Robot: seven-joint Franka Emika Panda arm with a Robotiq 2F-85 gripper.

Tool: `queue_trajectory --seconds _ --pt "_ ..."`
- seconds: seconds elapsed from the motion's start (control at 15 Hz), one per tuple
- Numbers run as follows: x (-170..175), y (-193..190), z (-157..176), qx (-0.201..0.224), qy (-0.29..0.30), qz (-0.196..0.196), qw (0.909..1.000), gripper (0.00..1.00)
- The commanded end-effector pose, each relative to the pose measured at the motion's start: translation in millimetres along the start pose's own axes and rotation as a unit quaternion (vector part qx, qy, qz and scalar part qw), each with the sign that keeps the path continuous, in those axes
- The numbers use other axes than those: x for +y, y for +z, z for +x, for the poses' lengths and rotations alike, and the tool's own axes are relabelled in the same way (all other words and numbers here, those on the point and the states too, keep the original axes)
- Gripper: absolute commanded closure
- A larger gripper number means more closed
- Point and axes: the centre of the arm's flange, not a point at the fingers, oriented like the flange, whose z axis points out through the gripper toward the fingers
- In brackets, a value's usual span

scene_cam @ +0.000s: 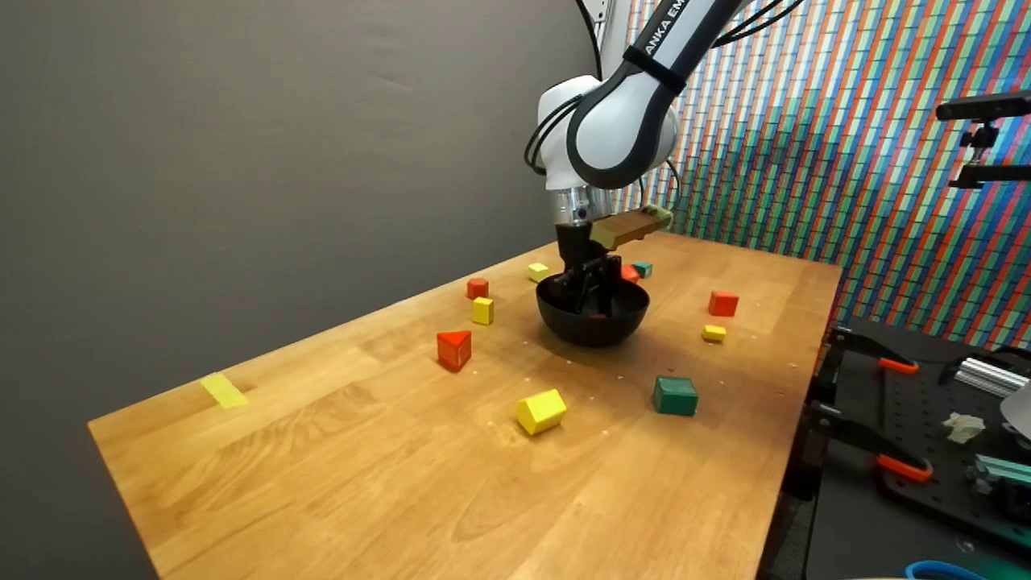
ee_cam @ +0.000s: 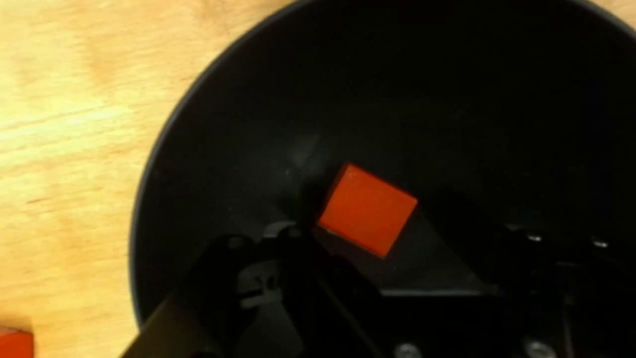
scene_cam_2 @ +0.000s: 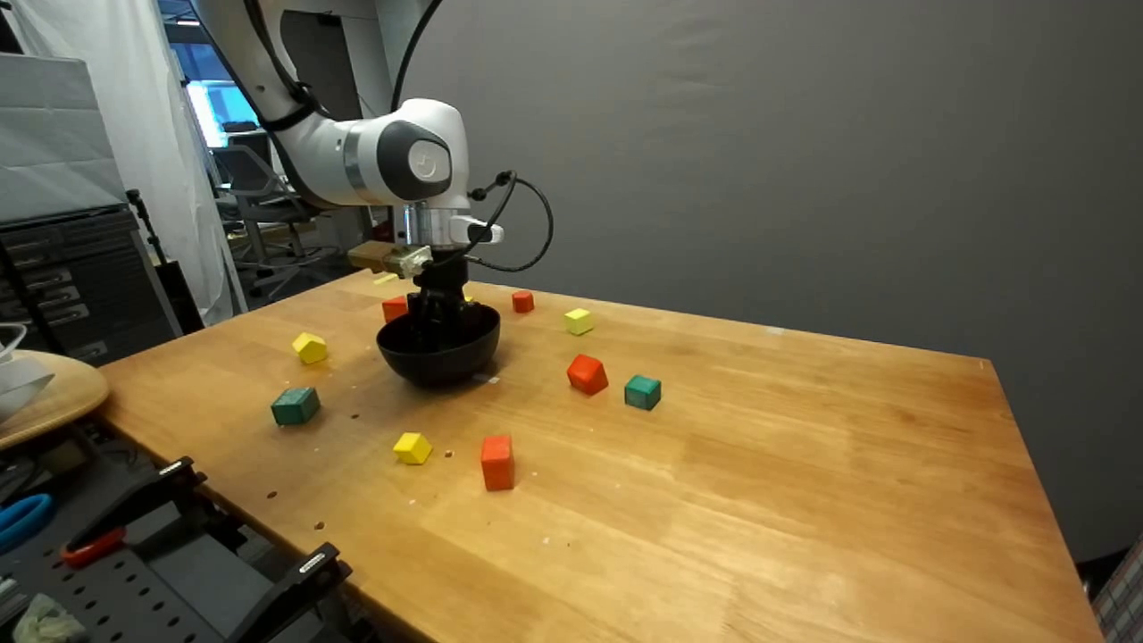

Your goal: Take the blocks out of the bowl and place them on the table

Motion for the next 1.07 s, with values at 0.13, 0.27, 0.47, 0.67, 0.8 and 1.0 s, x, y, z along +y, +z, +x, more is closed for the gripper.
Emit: queue_trajectory --seconds 0.13,0.27,0.47,0.67,0.8,1.0 --pt "4 -26 0 0.026 0.028 0.011 0.9992 0.81" --pt "14 -52 -2 0.05 0.043 0.026 0.9975 0.84" --pt "43 -108 -4 0.109 0.079 0.053 0.9894 0.84" --pt "91 -163 3 0.168 0.125 0.063 0.9758 0.84" --pt "121 -181 17 0.203 0.164 0.067 0.9629 0.84" --pt "143 -171 46 0.224 0.226 0.075 0.9452 0.83"
